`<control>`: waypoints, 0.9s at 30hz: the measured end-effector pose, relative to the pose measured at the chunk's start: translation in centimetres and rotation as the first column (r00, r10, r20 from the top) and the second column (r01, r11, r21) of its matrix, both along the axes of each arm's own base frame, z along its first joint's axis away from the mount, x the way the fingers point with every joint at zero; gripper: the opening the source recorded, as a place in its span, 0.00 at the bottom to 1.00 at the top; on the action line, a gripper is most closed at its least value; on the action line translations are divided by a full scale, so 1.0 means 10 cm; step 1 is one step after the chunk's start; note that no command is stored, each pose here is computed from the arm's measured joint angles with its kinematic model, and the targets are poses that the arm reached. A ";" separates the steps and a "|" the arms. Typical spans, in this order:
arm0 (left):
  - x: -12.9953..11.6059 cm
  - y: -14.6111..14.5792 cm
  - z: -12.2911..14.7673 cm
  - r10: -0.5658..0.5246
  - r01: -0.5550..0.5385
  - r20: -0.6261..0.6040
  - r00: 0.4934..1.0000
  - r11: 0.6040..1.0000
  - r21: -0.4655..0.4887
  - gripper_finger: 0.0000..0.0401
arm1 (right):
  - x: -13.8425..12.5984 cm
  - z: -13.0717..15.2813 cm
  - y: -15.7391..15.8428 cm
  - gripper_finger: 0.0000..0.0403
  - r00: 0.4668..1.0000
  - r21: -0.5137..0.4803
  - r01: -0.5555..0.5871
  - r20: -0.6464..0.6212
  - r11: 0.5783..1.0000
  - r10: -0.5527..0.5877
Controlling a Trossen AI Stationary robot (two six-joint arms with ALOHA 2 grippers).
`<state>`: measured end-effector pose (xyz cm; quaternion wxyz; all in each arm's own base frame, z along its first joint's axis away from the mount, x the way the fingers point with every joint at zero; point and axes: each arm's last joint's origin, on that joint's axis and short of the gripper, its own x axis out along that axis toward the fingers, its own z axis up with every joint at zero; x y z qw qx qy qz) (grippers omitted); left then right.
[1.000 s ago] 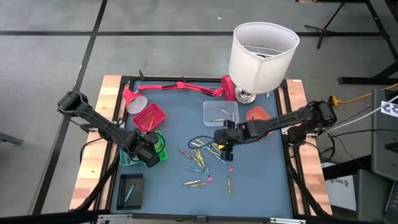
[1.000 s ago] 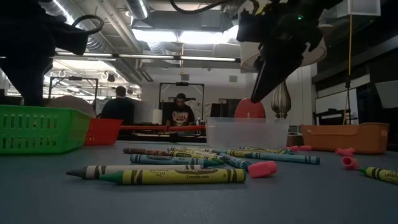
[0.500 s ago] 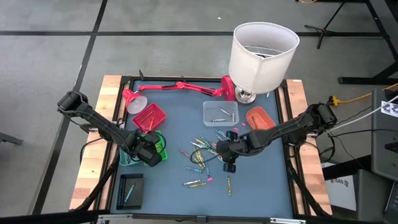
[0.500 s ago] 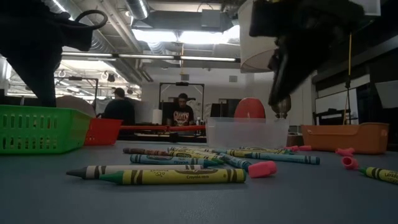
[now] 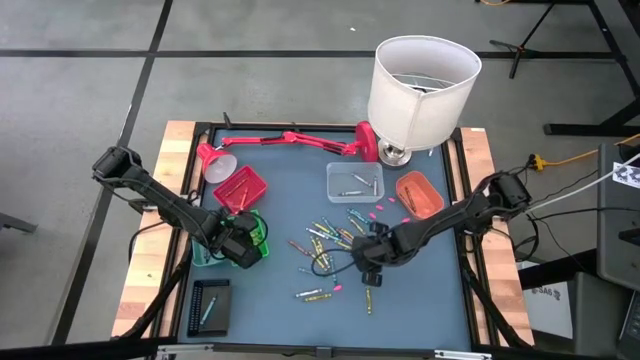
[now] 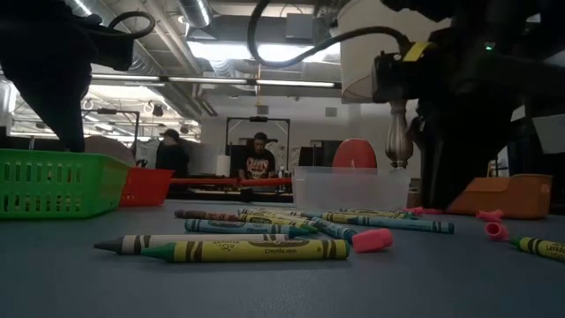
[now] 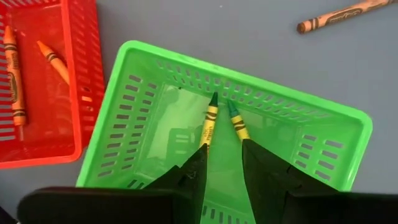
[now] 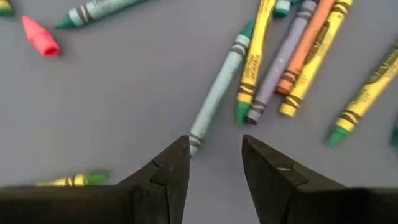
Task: Sort crayons
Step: Put the dark green crayon into the black bin
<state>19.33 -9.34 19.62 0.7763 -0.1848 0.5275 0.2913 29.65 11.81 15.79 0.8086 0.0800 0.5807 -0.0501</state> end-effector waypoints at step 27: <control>0.05 -0.01 0.02 0.009 -0.012 0.083 0.996 0.999 0.035 0.21 | 0.07 -0.32 0.04 0.31 0.991 0.014 0.109 -0.081 0.994 -0.107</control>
